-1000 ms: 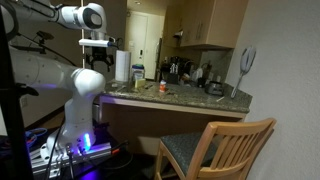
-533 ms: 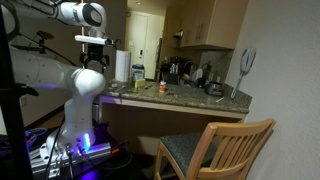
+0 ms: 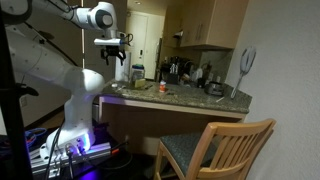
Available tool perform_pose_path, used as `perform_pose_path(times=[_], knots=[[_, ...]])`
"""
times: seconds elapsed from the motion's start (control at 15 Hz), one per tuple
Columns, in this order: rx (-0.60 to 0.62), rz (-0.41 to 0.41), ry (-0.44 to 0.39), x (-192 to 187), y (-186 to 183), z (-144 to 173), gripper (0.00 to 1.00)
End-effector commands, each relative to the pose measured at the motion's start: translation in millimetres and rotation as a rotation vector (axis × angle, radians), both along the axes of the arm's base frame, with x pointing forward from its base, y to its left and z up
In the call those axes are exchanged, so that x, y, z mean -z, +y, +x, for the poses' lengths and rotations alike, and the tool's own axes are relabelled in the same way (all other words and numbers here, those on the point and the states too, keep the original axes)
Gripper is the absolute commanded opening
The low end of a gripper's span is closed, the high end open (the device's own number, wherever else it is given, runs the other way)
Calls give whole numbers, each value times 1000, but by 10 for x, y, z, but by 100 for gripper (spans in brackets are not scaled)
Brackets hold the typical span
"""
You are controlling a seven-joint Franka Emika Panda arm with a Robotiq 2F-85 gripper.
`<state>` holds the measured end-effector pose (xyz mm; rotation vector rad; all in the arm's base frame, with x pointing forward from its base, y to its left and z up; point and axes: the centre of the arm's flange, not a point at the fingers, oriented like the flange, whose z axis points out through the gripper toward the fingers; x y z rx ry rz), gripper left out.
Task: Move the white spoon to the right side of the countertop
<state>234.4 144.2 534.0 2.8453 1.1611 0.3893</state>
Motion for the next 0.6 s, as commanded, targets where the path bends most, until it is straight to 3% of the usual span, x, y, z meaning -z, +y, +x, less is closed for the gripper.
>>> perform_pose_path(times=[0.0,0.27,0.53], knots=[[8,-8,3,8,23,153,100],[37,-32,49,55,35,478,100],[65,-108,93,856,189,442,100]])
